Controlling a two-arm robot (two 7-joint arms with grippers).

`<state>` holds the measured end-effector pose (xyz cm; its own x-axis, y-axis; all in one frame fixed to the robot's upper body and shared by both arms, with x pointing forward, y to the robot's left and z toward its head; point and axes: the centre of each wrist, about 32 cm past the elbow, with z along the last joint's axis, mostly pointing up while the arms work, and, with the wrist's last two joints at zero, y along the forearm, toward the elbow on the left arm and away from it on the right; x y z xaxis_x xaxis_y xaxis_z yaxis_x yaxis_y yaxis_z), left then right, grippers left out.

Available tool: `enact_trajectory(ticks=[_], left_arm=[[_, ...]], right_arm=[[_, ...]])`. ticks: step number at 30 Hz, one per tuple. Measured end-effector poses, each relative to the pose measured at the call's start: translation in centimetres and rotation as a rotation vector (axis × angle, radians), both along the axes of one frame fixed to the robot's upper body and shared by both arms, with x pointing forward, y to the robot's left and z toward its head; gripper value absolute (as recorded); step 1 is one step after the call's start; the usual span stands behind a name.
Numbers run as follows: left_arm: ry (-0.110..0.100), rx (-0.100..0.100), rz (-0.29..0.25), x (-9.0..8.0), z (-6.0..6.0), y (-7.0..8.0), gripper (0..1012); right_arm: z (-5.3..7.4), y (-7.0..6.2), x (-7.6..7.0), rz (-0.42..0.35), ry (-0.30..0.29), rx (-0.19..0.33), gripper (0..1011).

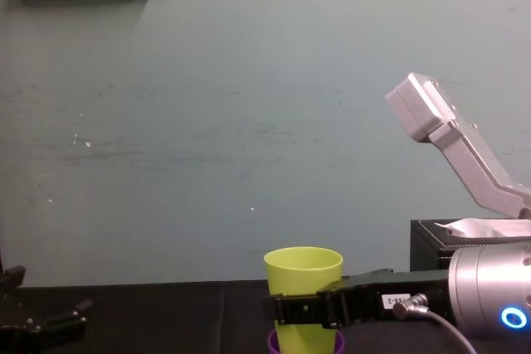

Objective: Stack the three plastic cups sequentially using one hand.

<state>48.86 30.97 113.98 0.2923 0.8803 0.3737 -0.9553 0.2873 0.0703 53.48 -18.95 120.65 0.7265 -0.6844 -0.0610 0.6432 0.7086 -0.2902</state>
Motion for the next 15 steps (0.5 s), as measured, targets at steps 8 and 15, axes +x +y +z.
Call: enact_trajectory(ticks=[8,15], left_arm=[[0.000,0.000,0.000,0.00,0.00,0.00,1000],[0.000,0.000,0.000,0.00,0.00,0.00,1000]], right_arm=[[0.05,-0.01,0.00,0.000,-0.001,0.000,764],[0.08,-0.02,-0.01,0.000,-0.002,0.000,954]])
